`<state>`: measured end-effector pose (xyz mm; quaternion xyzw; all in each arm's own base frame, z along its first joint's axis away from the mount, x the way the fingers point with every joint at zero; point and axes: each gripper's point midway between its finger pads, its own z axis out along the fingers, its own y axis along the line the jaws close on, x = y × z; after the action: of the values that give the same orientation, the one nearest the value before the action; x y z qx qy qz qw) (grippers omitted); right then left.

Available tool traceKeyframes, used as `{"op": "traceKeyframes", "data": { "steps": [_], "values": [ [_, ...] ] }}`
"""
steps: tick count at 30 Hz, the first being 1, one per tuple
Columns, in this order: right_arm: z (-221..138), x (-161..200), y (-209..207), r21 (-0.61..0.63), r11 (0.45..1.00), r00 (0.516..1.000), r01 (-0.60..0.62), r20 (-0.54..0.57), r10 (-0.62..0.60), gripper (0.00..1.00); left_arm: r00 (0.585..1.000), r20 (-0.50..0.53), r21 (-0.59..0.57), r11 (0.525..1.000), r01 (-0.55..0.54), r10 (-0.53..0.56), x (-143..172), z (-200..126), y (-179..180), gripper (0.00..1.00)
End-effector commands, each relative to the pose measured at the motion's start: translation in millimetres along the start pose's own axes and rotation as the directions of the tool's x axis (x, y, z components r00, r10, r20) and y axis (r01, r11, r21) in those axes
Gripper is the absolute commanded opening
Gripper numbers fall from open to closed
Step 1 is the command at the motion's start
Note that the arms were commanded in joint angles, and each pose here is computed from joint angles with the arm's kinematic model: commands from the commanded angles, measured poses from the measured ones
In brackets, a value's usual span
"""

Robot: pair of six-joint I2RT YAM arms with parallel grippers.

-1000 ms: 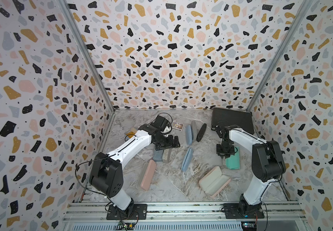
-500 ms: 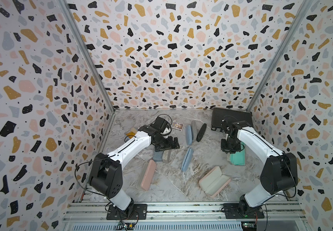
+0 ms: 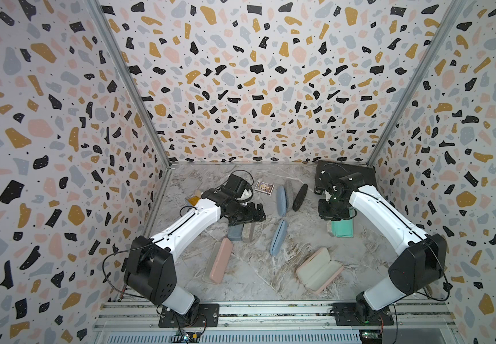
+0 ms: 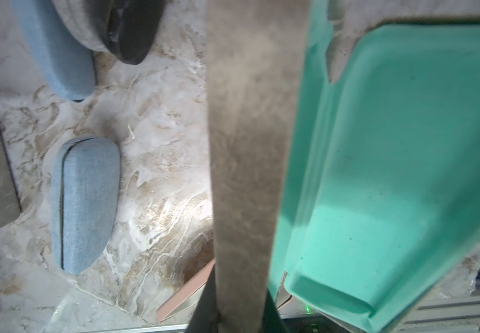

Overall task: Close the glasses case
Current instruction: Adjust the glasses case at the center of the board.

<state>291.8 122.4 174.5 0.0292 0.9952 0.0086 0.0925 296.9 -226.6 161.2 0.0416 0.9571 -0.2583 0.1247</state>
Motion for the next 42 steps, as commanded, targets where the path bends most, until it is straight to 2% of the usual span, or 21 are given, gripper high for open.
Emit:
{"op": "traceKeyframes", "data": {
  "steps": [1,16,23,42],
  "values": [
    [-1.1,2.2,14.4,-0.001,1.000,1.000,0.005,-0.010,-0.005,0.00,0.998,0.058,-0.003,1.000,0.014,-0.013,-5.3,-11.0,1.9,0.99],
    [23.8,0.5,92.6,-0.051,0.994,0.995,0.100,-0.023,-0.101,0.00,0.995,0.096,-0.021,0.999,0.044,-0.041,-4.0,-23.6,13.5,0.99],
    [42.1,-1.3,109.3,-0.049,0.993,0.993,0.107,-0.043,-0.109,0.00,0.994,0.103,-0.026,0.998,0.050,-0.047,-2.1,-28.7,18.8,0.99],
    [88.0,23.8,167.7,-0.090,0.985,0.981,0.148,-0.114,-0.157,0.01,0.991,0.116,-0.025,0.997,0.068,-0.065,0.6,-35.8,27.9,0.99]
  ]
}}
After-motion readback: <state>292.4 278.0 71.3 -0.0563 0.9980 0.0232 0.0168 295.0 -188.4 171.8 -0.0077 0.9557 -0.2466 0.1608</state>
